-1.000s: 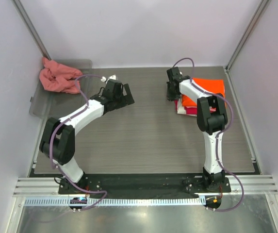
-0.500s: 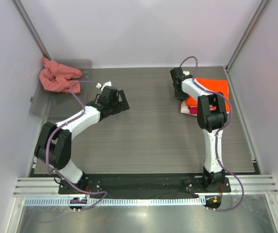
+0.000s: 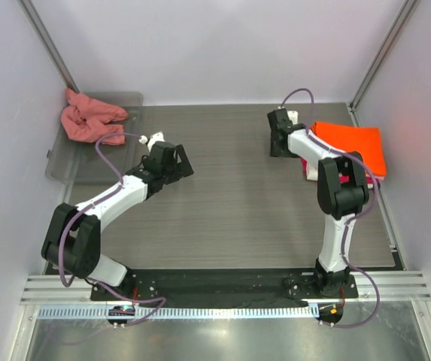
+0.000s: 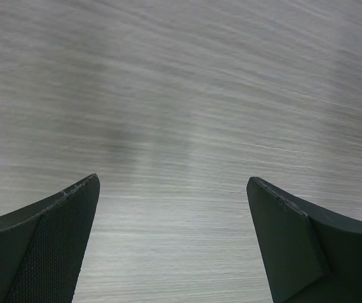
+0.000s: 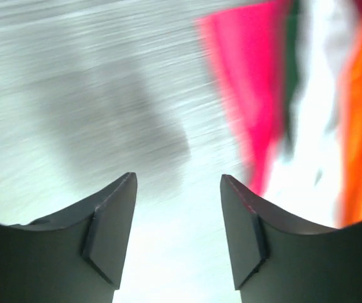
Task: Fold and stack the t-shirts
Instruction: Reset both grippers
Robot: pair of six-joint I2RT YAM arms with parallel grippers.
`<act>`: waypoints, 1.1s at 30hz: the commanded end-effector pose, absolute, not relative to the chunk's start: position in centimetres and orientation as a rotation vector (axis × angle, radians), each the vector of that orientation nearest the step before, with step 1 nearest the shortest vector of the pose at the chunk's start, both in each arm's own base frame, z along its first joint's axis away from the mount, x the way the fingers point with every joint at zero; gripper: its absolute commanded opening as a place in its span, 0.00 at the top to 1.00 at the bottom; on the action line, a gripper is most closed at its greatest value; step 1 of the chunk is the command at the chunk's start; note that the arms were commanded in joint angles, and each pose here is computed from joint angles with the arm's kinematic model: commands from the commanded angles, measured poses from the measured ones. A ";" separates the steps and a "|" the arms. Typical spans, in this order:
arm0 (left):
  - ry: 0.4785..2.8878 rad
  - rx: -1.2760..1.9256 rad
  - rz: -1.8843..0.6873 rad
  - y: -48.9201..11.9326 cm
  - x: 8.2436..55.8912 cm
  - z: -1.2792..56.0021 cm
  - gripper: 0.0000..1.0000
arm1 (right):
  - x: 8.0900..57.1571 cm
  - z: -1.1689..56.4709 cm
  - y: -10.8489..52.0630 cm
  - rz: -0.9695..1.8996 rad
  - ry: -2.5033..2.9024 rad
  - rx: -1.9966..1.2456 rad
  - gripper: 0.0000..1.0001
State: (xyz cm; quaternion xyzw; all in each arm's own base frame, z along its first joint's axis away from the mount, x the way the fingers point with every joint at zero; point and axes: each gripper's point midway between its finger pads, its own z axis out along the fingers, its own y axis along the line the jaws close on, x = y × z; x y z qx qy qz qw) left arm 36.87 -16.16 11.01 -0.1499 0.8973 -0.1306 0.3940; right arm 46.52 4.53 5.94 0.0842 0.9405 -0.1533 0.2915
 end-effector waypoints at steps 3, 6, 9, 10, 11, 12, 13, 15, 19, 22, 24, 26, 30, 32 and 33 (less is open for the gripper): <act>2.190 -0.473 -0.213 -12.8 35.5 11.1 0.00 | 44.9 15.1 11.6 0.014 2.195 0.165 0.30; 2.196 -0.424 -0.209 -12.3 34.4 10.7 0.00 | 41.3 16.6 13.3 0.054 2.097 0.129 0.05; 2.207 -0.374 -0.250 -12.6 33.2 10.5 0.00 | 38.1 16.4 14.3 0.102 2.061 0.105 0.04; 2.195 -0.358 -0.277 -12.7 32.5 10.5 0.00 | 37.3 16.3 14.5 0.127 2.051 0.094 0.03; 2.193 -0.341 -0.285 -12.7 32.1 10.3 0.00 | 35.8 15.9 14.1 0.152 2.021 0.087 0.02; 2.189 -0.339 -0.286 -12.6 31.7 10.2 0.00 | 35.2 16.2 13.9 0.171 1.986 0.078 0.02; 2.184 -0.335 -0.285 -12.1 30.9 10.1 0.00 | 34.4 16.0 13.5 0.175 1.973 0.069 0.01; 2.174 -0.298 -0.279 -11.7 30.1 10.2 0.01 | 32.6 15.9 12.5 0.181 1.963 0.059 0.01; 2.145 -0.209 -0.316 -11.3 27.7 10.3 0.00 | 30.2 14.6 13.0 0.281 2.001 0.057 0.02; 2.053 -0.208 -0.392 -11.2 26.7 11.2 0.00 | 29.5 12.8 13.2 0.338 1.979 0.072 0.03; 1.990 -0.218 -0.414 -10.9 26.3 11.9 0.00 | 29.0 11.0 12.7 0.346 1.963 0.101 0.03; 1.941 -0.236 -0.421 -10.4 26.1 12.7 0.01 | 28.9 10.9 12.4 0.347 1.946 0.133 0.03; 1.918 -0.245 -0.426 -10.1 25.8 12.7 0.00 | 28.5 11.1 12.3 0.373 1.917 0.140 0.03; 1.914 -0.252 -0.419 -10.0 25.8 12.7 0.00 | 28.4 11.2 12.4 0.385 1.910 0.140 0.04; 1.918 -0.254 -0.417 -9.9 25.8 12.7 0.00 | 28.4 11.3 12.3 0.387 1.909 0.152 0.04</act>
